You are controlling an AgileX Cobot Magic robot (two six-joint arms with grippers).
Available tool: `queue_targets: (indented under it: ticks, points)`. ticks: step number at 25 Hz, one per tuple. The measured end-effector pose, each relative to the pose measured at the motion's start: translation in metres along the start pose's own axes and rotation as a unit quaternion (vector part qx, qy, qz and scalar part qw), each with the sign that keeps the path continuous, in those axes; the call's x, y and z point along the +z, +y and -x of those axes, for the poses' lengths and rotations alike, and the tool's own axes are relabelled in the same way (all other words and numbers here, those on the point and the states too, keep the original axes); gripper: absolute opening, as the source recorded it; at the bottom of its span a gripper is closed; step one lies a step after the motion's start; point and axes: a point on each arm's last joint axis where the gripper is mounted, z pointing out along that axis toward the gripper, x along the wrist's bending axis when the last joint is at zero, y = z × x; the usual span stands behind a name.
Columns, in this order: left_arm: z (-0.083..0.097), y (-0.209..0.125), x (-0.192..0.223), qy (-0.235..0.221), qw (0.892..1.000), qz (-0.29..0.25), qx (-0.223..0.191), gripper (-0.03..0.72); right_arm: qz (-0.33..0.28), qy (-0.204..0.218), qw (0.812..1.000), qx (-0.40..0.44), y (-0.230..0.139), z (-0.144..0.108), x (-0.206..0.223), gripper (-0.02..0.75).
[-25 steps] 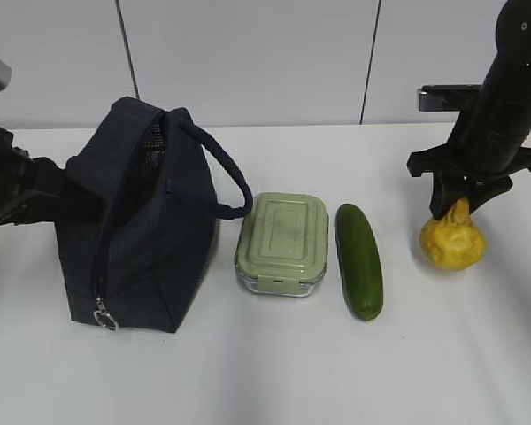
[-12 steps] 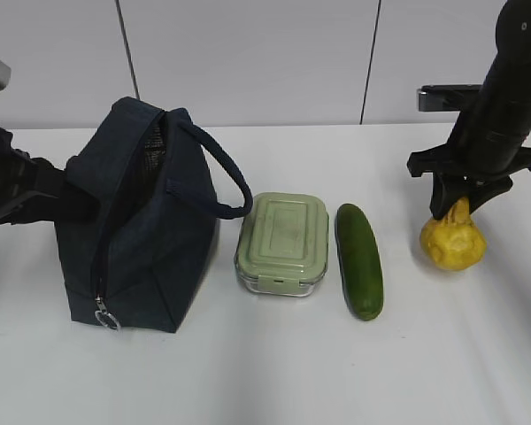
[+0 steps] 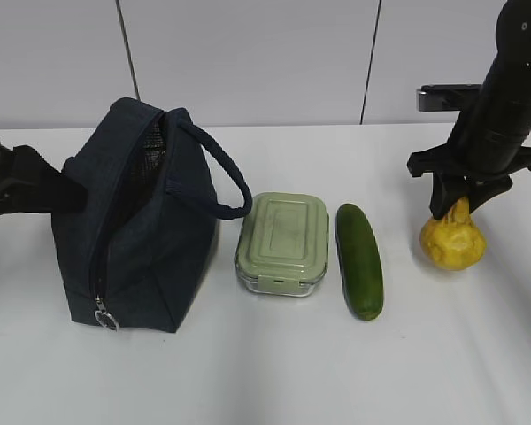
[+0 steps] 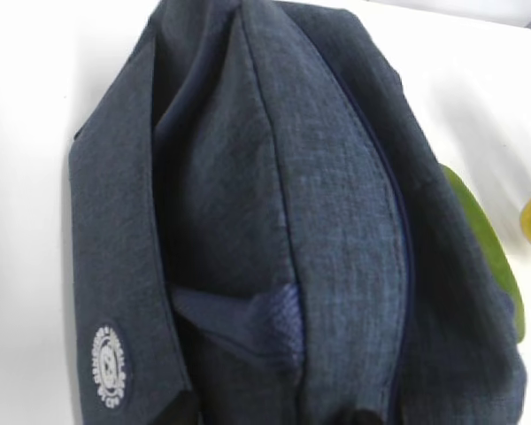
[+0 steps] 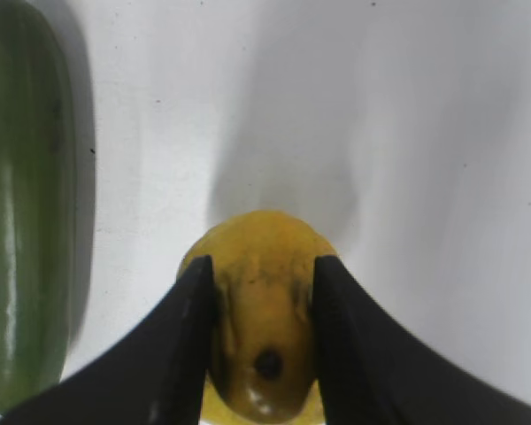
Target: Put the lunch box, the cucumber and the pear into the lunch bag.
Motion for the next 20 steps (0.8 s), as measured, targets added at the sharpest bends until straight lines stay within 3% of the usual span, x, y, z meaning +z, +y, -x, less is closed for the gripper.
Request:
queue_targets:
  ticks: [8, 20]
  points:
    - [0.0029, -0.0017, -0.0011, -0.014, 1.000, -0.009, -0.002, 0.289, 0.001, 0.000, 1.000, 0.000, 0.0002, 0.0000, 0.0000, 0.265]
    - [0.0028, -0.0018, -0.0011, -0.014, 1.000, -0.009, -0.001, 0.109, 0.002, 0.003, 1.000, 0.000, 0.0004, -0.0005, 0.0000, 0.265]
